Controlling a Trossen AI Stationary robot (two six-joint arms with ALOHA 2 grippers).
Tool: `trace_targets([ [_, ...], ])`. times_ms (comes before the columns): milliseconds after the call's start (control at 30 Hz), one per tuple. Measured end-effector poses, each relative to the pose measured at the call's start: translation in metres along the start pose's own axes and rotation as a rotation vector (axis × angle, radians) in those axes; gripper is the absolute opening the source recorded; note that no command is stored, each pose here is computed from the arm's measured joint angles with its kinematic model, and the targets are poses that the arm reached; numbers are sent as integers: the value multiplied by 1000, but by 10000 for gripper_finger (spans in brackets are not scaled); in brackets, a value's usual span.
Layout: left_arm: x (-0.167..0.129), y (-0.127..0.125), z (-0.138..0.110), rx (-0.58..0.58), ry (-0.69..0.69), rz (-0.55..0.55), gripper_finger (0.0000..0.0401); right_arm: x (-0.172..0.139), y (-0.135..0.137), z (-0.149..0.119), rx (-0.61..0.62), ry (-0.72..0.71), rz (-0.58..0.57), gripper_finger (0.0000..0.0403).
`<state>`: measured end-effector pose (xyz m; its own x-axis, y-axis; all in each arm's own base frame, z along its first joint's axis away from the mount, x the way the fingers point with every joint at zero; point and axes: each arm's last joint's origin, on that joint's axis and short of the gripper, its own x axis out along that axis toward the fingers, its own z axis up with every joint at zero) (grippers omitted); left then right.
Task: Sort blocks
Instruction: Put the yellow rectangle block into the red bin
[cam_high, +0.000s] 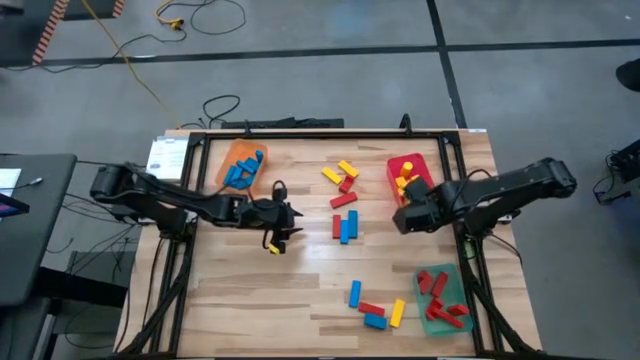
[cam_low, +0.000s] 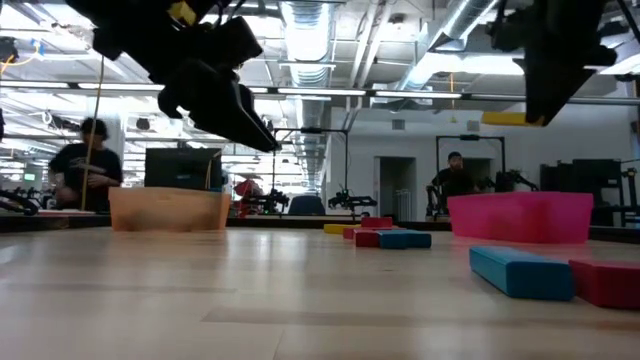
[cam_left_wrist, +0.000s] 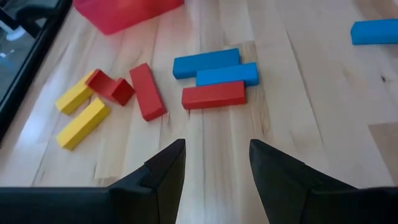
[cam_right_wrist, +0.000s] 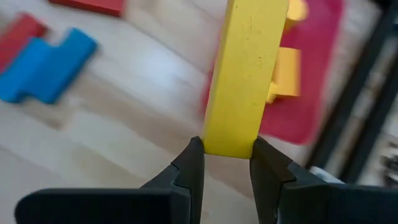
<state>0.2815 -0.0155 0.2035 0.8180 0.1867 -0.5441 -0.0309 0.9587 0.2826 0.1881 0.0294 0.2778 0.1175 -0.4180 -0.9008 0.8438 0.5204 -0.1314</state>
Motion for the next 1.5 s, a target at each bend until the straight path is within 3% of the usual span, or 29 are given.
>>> trace_targets([
  [267, 19, -6, 6, 8, -43, -86, 174, 5, -20, 7, 19, 65, -156, 108],
  [533, 44, -4, 6, -1, 10, -71, 174, 11, -26, 18, 20, 89, -187, 108],
  [1033, 48, 3, 10, -39, -20, -55, 174, 51, -40, 34, 0, 154, -191, 108],
  [1233, 48, 0, 16, -63, -89, -145, 174, 67, -48, 36, 5, 181, -202, 108],
  [1500, 43, -12, 27, -15, -207, -265, 174, 78, -49, 45, 7, 176, -119, 108],
])
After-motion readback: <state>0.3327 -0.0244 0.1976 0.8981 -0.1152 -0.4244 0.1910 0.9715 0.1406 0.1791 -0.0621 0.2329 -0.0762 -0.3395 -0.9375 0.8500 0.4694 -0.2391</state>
